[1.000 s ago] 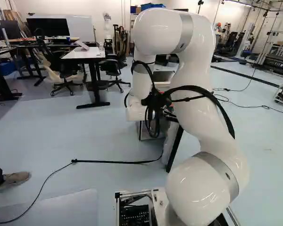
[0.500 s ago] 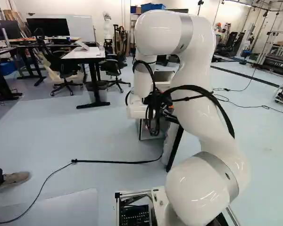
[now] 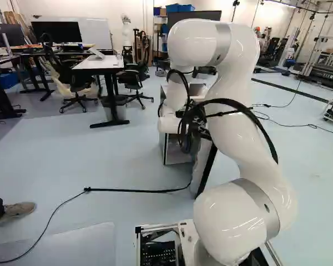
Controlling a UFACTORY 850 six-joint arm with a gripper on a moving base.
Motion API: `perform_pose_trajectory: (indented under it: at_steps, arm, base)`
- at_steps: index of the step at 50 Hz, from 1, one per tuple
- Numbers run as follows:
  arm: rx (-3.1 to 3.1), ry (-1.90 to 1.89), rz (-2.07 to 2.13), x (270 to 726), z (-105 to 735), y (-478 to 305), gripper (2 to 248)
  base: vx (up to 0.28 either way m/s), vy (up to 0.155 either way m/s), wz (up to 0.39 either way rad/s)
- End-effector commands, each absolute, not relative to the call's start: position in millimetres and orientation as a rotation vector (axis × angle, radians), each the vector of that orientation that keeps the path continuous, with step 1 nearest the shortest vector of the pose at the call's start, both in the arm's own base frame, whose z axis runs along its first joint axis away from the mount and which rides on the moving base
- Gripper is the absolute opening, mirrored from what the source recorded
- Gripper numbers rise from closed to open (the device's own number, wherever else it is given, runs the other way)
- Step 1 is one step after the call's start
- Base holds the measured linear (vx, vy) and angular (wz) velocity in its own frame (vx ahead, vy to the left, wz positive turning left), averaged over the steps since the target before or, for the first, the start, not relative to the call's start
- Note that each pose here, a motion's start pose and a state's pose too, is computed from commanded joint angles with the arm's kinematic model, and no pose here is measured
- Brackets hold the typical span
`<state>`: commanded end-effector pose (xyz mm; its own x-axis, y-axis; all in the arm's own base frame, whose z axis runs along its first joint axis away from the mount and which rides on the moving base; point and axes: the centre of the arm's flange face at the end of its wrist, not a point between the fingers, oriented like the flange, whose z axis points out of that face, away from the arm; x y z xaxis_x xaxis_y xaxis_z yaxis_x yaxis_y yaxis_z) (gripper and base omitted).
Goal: Open the fridge door
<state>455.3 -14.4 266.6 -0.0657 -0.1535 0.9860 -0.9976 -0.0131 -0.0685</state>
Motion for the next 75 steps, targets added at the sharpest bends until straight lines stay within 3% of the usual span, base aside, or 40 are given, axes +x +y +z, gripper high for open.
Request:
perform_pose_trajectory:
  at_steps: [75]
  arm:
    - [0.749, -1.742, 0.904, 509, 276, -189, 247]
  base:
    - [0.000, 0.000, 0.000]
